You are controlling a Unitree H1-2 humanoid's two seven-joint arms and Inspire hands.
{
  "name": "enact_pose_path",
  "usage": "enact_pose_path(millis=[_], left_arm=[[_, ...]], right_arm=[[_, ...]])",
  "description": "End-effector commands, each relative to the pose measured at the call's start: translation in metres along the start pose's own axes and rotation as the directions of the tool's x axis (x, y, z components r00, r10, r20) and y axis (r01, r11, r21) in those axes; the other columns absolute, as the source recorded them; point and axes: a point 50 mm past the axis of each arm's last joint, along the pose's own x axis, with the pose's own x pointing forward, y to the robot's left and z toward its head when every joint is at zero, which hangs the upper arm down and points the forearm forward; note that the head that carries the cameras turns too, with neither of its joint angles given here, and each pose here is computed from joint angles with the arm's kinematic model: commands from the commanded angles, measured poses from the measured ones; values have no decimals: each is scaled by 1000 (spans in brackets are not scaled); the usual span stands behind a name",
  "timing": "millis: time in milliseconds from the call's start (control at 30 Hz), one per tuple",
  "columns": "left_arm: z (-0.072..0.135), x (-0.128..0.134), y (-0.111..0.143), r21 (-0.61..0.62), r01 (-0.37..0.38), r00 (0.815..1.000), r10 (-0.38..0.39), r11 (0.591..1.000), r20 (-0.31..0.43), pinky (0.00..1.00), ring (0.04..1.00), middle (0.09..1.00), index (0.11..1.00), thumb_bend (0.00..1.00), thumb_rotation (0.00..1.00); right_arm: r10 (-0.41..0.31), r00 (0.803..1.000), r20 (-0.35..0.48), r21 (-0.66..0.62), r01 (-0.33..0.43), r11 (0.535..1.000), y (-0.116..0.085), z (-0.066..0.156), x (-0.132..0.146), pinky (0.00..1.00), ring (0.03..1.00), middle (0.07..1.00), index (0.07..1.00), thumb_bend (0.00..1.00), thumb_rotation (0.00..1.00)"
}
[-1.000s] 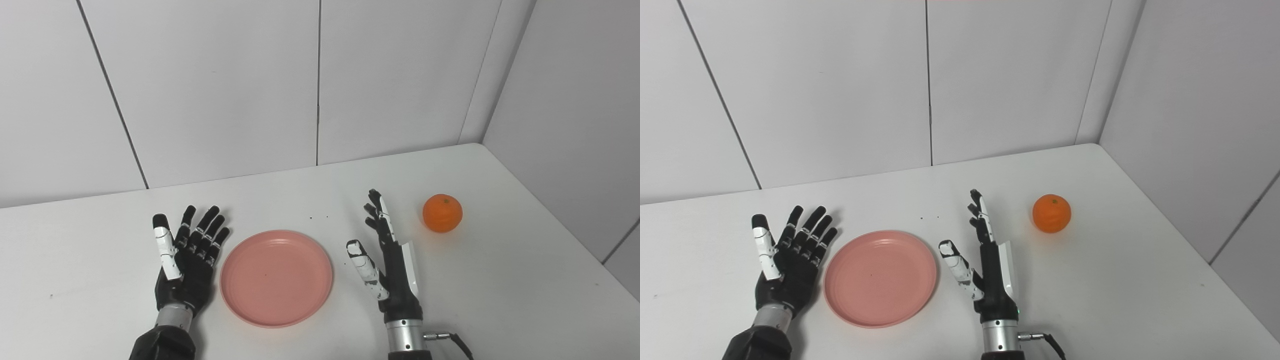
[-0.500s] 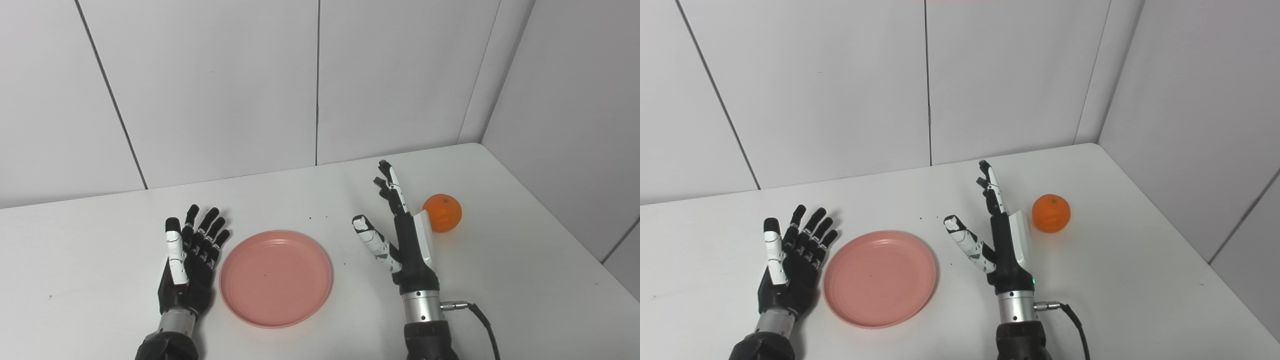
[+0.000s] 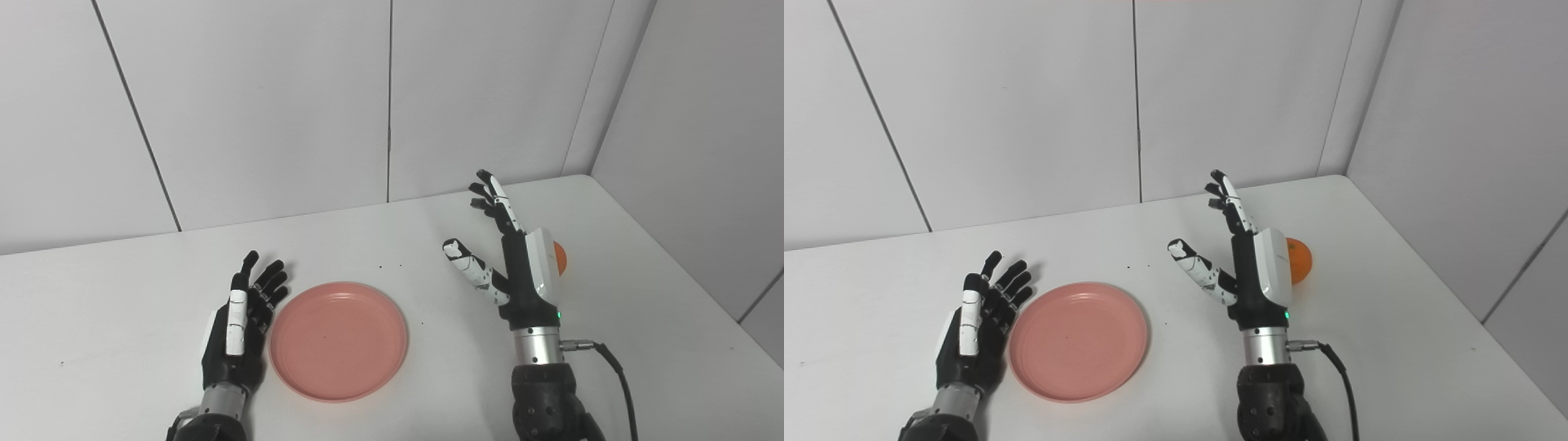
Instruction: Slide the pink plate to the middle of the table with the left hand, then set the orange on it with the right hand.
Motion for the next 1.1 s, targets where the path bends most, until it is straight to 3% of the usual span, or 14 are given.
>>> enact_pose_path(millis=[0,67,167,400,533,800,1067], left_arm=[[-27,-17,10,1,-40,995,40,999,-87,910,883,853,948,736,861],[-27,-17,11,-1,-40,995,40,999,-90,912,883,854,951,728,870],[-26,-17,12,-8,-41,995,40,999,-91,913,886,853,953,721,874],[-27,-16,11,-23,-38,994,36,999,-101,924,894,855,958,715,877],[-26,-15,10,-37,-37,993,33,999,-110,927,899,862,962,709,883],[-26,-15,9,-58,-36,993,29,998,-115,922,908,874,968,697,887],[-26,-15,8,-75,-38,992,28,996,-125,923,909,879,969,696,882]], right_arm=[[-15,999,42,-87,18,996,-9,9,18,724,782,828,874,803,1000],[-1,1000,23,-159,5,987,-13,7,26,653,752,805,859,839,1000],[11,1000,1,-218,-10,976,-21,4,38,632,738,791,850,856,1000],[33,999,11,-392,-26,920,-36,0,55,645,739,774,830,850,1000],[64,997,32,-504,-39,863,-46,-10,64,650,736,759,808,833,1000],[103,994,29,-615,-64,786,-61,-27,78,744,754,741,737,845,1000],[122,992,-21,-684,-103,722,-73,-44,83,875,801,755,729,866,1000]])
